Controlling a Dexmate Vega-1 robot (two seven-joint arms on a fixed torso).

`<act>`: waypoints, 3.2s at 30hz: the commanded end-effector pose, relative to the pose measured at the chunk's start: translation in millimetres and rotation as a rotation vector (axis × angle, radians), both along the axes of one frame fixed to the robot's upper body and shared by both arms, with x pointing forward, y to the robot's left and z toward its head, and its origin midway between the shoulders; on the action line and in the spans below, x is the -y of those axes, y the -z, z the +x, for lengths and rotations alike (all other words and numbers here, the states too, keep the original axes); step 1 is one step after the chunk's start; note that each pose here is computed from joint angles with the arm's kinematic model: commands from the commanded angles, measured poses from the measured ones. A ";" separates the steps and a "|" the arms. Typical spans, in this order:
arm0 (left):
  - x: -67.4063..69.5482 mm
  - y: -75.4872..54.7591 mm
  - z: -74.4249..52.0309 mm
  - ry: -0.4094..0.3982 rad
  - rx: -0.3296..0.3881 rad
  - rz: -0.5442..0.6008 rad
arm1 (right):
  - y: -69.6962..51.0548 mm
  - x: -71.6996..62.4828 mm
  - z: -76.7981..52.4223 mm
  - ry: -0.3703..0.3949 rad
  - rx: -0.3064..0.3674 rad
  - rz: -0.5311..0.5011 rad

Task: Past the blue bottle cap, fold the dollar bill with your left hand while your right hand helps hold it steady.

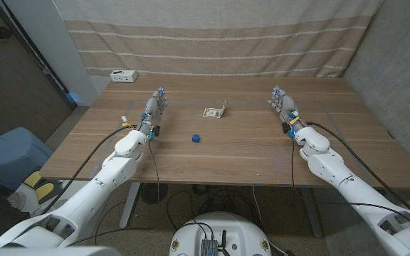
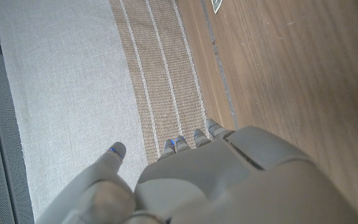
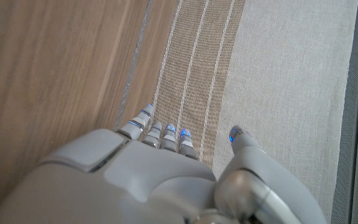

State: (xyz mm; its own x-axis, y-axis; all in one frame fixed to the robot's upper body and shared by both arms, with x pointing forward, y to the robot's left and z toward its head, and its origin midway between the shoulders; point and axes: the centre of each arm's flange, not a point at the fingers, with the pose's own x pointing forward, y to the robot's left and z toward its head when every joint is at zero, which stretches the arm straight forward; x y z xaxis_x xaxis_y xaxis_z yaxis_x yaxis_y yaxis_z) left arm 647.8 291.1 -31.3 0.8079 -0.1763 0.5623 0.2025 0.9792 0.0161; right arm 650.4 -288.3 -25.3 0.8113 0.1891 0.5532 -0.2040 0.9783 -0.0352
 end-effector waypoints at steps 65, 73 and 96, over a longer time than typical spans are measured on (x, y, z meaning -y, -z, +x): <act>-14.7 6.8 0.9 -0.001 -0.036 0.030 | -90.1 -126.0 -8.8 0.419 0.193 -0.958; -14.0 6.7 0.4 0.000 -0.039 0.031 | -89.0 -137.0 -6.9 0.423 0.204 -1.027; -12.5 6.7 -0.7 -0.001 -0.042 0.033 | -81.0 -157.4 -0.5 0.414 0.213 -1.158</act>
